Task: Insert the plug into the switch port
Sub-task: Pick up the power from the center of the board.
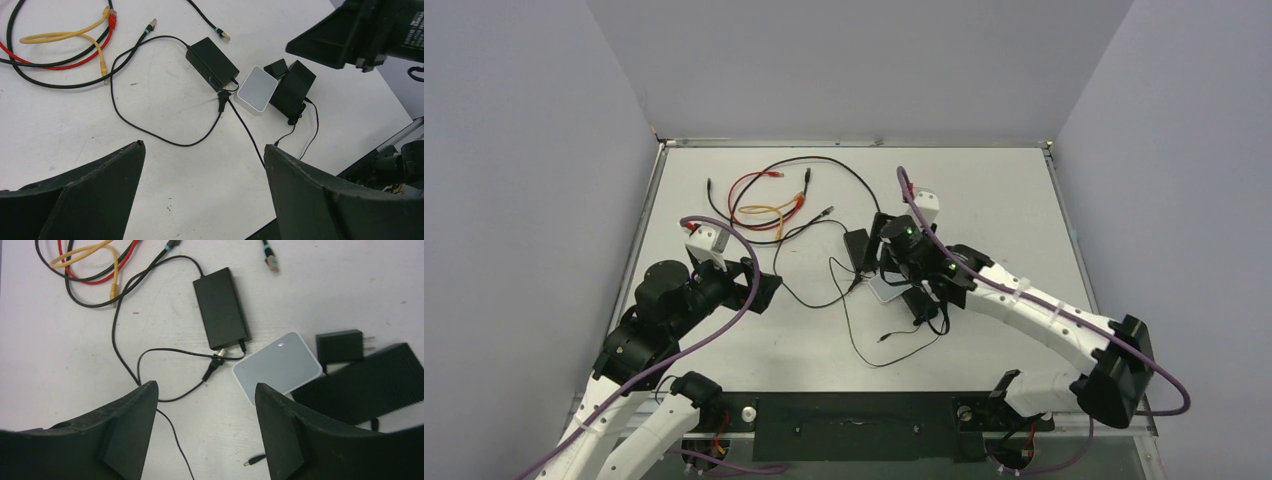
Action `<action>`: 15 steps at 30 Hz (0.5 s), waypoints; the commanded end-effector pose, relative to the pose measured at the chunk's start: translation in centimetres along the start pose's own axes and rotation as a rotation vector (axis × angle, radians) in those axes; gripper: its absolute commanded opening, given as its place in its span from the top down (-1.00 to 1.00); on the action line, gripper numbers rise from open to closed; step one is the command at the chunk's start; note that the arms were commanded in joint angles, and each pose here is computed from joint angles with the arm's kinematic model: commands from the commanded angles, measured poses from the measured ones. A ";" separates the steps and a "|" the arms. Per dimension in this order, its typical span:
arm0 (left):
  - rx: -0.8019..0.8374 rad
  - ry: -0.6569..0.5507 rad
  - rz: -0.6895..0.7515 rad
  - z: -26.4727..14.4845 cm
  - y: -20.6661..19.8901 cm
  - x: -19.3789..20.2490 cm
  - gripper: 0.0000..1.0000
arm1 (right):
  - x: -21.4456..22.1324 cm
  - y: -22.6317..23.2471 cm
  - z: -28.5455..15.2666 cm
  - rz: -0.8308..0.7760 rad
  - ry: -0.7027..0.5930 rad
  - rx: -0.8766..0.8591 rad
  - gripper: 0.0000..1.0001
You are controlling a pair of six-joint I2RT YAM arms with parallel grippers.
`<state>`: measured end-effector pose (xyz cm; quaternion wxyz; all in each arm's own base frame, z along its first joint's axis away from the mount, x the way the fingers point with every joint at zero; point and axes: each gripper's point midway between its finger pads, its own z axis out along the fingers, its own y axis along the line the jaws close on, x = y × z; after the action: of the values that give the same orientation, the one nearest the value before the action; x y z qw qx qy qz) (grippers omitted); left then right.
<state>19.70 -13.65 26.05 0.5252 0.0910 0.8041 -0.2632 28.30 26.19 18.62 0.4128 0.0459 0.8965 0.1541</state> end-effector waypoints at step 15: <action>0.033 -0.041 0.009 1.0 -0.4 -0.5 -0.75 | 6.4 -14.7 -4.2 0.116 -0.033 0.317 -0.17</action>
<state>19.97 -13.85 25.14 0.5209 0.0916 0.8069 -0.2629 22.35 14.37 12.52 0.3999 0.1200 0.9079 0.0370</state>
